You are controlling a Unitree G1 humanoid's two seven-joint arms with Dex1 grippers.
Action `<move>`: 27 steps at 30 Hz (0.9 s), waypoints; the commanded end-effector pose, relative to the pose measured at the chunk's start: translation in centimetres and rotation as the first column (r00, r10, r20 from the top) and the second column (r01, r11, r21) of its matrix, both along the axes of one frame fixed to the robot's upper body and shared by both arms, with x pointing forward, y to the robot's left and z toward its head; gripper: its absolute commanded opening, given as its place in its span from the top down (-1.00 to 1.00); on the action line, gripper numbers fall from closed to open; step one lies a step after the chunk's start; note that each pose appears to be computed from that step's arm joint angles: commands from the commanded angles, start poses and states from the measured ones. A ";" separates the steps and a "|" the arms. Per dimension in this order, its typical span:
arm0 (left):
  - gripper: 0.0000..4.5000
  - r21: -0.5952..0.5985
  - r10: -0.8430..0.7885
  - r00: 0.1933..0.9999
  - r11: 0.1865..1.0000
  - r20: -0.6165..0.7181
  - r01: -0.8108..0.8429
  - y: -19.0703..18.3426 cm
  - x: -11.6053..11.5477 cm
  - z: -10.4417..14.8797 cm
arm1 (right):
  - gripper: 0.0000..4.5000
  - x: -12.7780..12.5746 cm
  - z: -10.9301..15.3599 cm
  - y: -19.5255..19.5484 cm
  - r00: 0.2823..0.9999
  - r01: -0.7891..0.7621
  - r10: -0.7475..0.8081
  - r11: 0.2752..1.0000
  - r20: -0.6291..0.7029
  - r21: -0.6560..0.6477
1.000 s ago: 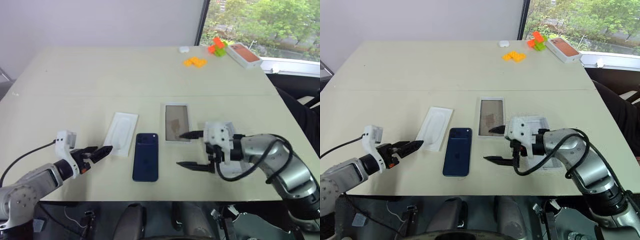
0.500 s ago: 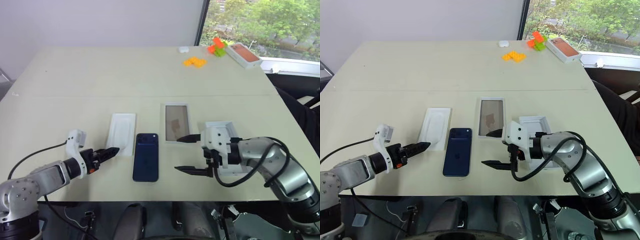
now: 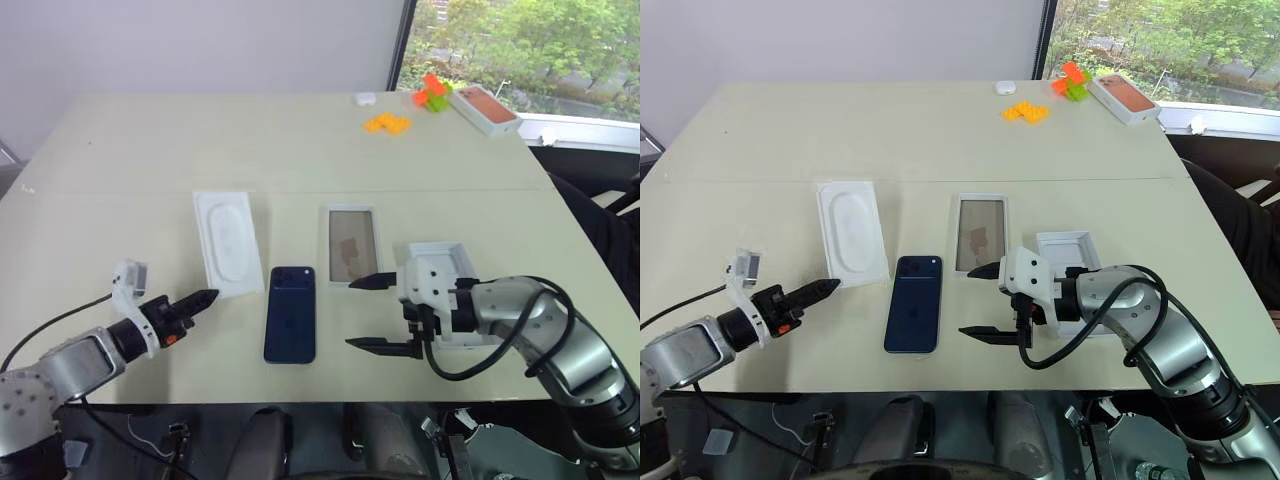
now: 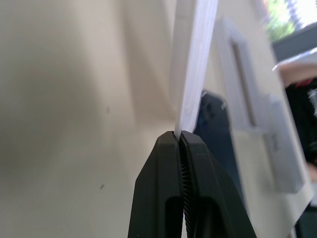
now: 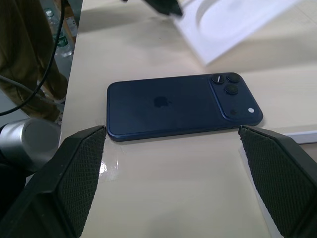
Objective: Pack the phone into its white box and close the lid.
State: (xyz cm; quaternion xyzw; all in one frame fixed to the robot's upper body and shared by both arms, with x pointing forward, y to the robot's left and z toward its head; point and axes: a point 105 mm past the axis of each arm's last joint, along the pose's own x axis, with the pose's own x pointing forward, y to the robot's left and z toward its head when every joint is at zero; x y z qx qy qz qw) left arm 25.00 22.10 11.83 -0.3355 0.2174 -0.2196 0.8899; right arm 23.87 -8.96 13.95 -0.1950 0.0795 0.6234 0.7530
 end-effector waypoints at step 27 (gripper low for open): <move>0.98 -0.099 -0.231 0.934 0.972 -0.272 0.211 -18.9 5.3 4.1 | -1.00 1.8 2.1 -3.9 0.982 0.138 -0.125 0.987 0.143 -0.083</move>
